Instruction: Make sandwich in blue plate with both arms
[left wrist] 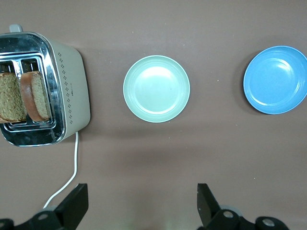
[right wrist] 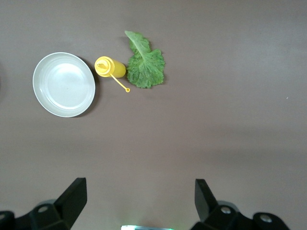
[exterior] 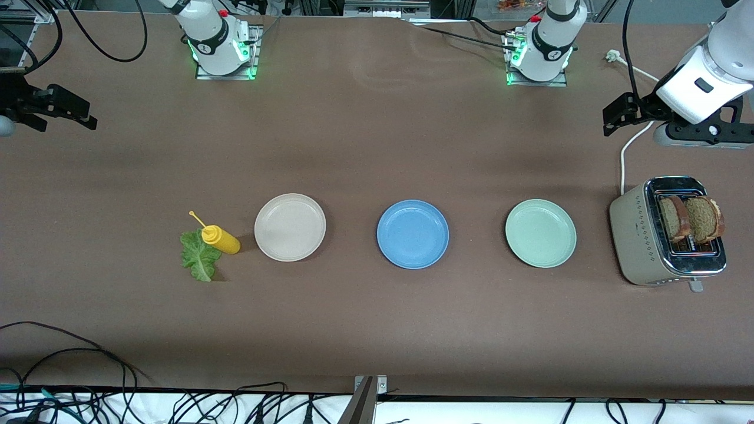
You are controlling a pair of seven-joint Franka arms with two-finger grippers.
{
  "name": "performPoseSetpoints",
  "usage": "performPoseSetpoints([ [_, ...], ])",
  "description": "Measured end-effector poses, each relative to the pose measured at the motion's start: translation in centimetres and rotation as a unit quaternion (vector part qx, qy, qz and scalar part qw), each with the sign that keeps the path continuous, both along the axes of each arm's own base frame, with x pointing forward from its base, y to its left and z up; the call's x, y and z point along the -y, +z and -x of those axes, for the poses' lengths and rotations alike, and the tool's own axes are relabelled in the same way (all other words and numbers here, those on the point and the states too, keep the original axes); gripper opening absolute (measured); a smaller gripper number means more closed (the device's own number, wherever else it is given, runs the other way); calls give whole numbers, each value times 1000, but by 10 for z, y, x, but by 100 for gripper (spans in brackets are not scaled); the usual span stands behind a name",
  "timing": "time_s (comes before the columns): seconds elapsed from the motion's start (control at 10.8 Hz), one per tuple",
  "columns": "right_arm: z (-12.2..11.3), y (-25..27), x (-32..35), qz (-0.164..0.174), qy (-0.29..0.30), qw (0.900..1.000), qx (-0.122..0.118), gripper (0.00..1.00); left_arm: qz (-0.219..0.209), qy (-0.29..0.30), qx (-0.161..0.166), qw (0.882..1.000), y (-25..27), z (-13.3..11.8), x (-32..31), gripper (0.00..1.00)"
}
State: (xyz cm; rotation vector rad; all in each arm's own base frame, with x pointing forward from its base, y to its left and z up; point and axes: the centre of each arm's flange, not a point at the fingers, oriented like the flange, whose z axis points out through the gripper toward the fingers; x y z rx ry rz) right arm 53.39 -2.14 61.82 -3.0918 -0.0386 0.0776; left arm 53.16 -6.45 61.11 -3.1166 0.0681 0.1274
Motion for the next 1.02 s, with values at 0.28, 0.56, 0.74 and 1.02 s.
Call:
performPoseSetpoints([
  [0.28, 0, 0, 1, 1, 0, 1000, 0, 100, 0, 0, -2, 1000, 0, 0, 0, 100],
  [0.56, 0, 0, 1, 1, 0, 1000, 0, 100, 0, 0, -2, 1000, 0, 0, 0, 100],
  [0.74, 0, 0, 7, 1, -6, 1000, 1, 100, 0, 0, -2, 1000, 0, 0, 0, 100],
  [1.02, 0, 0, 10, 0, -8, 1000, 1, 100, 0, 0, -3, 1000, 0, 1, 0, 100],
])
